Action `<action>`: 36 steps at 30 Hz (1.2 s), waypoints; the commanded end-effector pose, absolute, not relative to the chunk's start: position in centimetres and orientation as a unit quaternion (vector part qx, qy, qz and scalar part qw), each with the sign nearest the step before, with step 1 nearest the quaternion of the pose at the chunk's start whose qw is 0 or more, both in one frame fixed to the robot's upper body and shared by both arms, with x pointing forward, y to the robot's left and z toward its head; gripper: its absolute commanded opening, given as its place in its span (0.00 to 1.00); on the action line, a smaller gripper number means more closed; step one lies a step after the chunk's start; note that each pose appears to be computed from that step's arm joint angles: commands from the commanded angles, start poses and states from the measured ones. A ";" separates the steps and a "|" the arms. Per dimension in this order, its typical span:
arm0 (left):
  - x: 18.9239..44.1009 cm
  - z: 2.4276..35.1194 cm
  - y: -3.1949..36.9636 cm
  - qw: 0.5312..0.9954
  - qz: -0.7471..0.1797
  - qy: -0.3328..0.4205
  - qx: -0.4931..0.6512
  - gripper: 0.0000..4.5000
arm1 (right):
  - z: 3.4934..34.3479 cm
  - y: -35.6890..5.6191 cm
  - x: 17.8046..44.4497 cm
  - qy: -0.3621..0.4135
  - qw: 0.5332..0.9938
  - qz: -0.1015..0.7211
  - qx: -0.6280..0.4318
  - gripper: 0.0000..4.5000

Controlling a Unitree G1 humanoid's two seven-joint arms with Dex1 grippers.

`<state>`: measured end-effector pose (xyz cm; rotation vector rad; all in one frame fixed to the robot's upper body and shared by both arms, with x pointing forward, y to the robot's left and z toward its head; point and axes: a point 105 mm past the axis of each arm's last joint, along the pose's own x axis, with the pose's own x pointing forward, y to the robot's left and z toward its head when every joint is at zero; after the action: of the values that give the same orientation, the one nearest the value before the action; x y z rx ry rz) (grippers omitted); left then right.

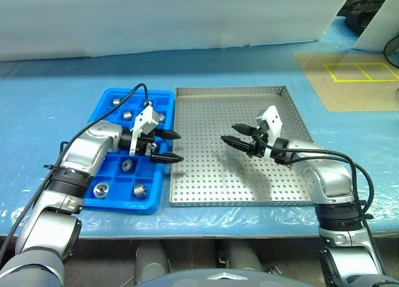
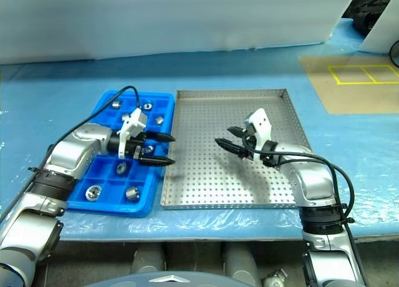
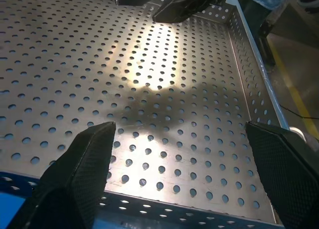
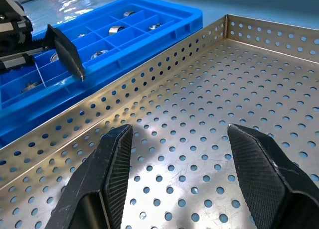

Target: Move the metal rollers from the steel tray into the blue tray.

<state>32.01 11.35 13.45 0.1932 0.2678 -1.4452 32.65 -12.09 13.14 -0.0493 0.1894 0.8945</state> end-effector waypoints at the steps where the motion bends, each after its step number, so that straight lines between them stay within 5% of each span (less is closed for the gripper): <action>1: 32.4 14.6 11.4 0.741 -0.658 0.096 0.099 0.98 | 15.0 -11.7 32.7 0.059 0.897 0.438 -0.034 0.69; 36: 31.3 14.8 12.6 0.770 -0.624 0.091 0.095 0.98 | 14.9 -9.9 33.4 0.061 0.875 0.479 -0.037 0.69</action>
<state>31.29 12.54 13.45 0.1867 0.2473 -1.3547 33.49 -10.07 13.79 -0.0682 0.1774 0.9840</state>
